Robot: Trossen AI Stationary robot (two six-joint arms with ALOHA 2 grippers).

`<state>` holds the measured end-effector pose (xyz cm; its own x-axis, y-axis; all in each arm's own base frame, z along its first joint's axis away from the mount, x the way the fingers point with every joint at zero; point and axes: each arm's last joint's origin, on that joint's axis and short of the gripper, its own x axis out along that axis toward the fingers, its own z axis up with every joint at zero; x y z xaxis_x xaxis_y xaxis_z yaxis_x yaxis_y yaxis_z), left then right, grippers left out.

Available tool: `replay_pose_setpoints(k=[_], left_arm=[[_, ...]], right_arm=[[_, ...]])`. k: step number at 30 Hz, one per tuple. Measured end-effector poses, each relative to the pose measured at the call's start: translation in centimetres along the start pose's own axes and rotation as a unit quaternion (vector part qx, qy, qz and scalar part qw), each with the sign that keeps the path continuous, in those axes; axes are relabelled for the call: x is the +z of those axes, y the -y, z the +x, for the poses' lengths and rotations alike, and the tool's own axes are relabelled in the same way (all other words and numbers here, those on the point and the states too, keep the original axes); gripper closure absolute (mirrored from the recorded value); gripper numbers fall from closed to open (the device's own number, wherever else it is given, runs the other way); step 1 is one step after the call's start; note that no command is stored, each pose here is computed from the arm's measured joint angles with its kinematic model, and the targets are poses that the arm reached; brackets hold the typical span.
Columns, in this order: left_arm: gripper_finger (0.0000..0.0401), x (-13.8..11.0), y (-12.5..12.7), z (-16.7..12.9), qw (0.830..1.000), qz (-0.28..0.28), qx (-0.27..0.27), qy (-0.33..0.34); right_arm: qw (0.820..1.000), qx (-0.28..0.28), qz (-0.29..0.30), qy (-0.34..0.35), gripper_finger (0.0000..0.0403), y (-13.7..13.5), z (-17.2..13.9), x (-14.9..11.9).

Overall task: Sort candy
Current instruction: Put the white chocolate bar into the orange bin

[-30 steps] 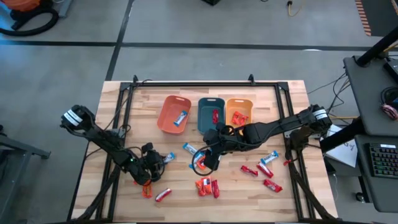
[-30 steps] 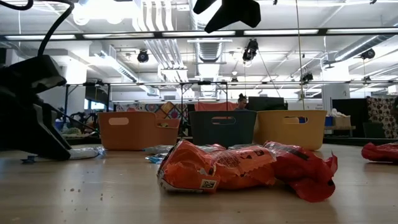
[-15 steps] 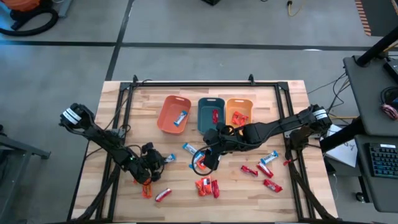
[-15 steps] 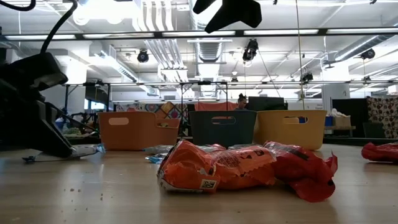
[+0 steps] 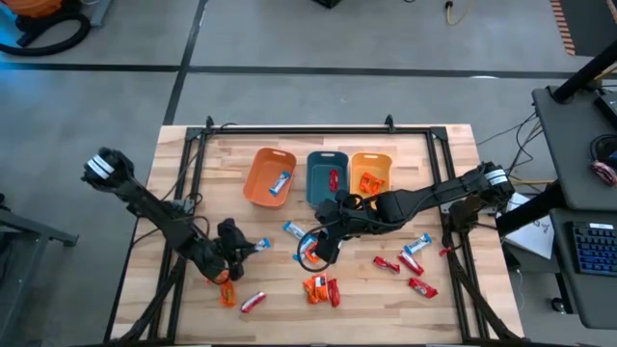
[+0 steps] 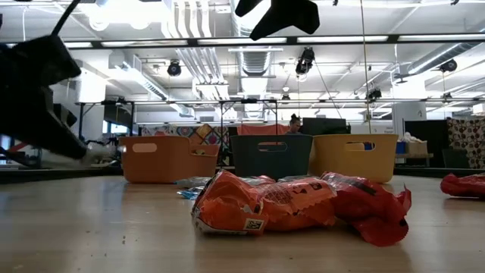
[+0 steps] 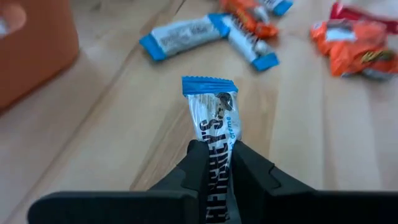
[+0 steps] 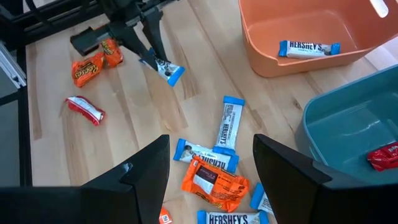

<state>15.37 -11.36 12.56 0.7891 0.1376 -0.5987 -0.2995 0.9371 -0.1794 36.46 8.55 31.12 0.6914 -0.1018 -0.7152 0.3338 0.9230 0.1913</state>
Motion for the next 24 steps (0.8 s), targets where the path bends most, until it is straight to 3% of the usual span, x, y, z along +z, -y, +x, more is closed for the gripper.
replay_pose_setpoints(k=[5,10,14,19,24], left_arm=[[0.0366,1.5,0.3,-1.2,0.999,-0.024,-0.028,0.031],[0.0366,5.7,1.2,-3.2,0.995,-0.044,-0.05,0.076],[0.0366,10.1,0.7,-5.0,0.995,-0.039,0.024,0.086],[0.0365,14.4,-2.0,-6.2,0.989,-0.021,0.136,0.062],[0.0365,17.0,-5.5,-4.8,0.982,-0.034,0.174,0.062]], right_arm=[[1.0,0.0,0.002,0.0,0.0184,0.0,0.0,0.0],[1.0,0.0,0.014,0.0,0.0184,0.0,0.0,0.0],[0.999,-0.001,0.035,0.001,0.0184,0.1,0.0,0.1],[0.999,-0.006,0.049,0.01,0.0184,0.4,-0.3,0.4],[0.998,-0.023,0.052,0.033,0.0184,1.7,-1.2,1.4]])
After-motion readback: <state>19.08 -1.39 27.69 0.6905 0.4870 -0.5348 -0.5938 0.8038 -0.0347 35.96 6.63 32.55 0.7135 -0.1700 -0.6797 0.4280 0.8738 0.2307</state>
